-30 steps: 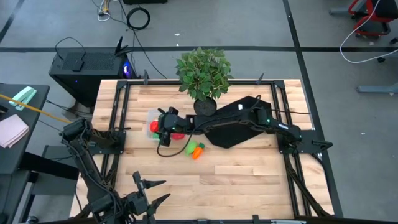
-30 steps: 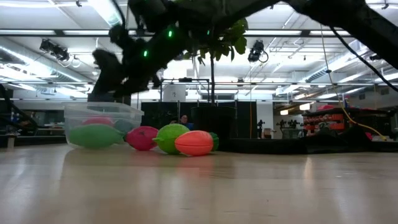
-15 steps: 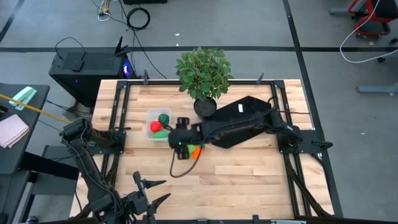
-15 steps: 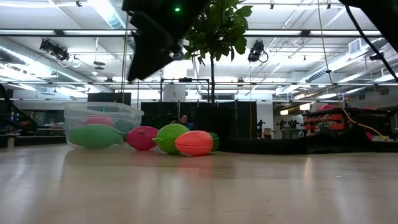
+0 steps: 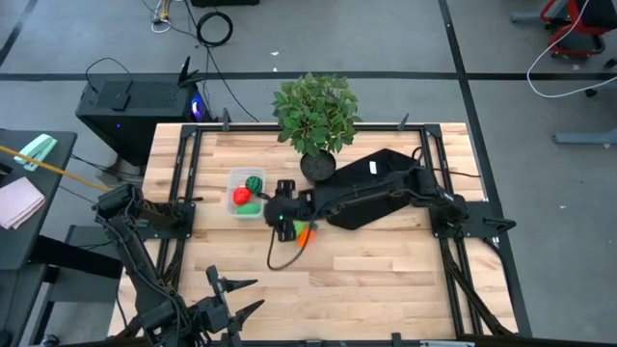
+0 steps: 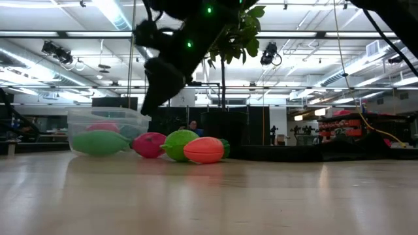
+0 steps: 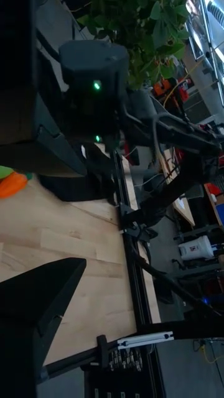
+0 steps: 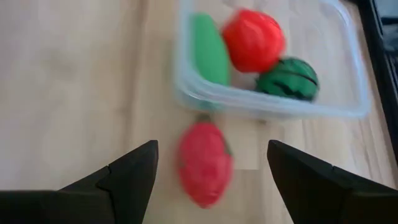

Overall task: Pick and placing Produce into tupperware
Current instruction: Put the dragon fruit into the bin

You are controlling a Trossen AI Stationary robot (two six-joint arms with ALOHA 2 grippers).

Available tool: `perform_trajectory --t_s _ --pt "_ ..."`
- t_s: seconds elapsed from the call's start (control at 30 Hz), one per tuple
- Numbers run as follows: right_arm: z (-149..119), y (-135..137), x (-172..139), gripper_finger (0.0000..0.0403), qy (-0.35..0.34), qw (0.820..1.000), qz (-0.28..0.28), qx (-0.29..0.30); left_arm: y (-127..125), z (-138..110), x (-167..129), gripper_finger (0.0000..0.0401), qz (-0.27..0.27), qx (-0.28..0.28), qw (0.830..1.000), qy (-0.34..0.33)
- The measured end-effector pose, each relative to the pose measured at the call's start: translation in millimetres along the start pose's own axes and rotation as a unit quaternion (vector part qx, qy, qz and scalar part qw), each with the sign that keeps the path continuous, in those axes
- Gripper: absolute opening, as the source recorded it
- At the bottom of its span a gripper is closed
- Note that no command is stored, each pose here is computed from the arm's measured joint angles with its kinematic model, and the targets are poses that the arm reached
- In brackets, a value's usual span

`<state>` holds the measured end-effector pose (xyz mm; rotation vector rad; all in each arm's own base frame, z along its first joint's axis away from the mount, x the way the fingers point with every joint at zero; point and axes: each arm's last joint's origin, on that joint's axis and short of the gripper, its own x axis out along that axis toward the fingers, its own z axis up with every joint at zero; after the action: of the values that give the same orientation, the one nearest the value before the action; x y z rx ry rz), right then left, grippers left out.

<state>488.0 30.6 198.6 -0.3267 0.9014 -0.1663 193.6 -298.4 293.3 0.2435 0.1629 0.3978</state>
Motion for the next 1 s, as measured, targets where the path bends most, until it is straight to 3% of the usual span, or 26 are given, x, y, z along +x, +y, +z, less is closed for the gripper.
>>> perform_trajectory --t_s 0.37,1.0 --pt "-27 -21 28 0.0307 -0.002 0.998 0.034 0.047 0 0 0 0.0231 0.0 0.001 1.0 0.0" --pt "-23 -23 32 0.0307 -0.032 0.996 0.06 0.062 0 0 0 0.0231 0.0 0.001 1.0 0.0"
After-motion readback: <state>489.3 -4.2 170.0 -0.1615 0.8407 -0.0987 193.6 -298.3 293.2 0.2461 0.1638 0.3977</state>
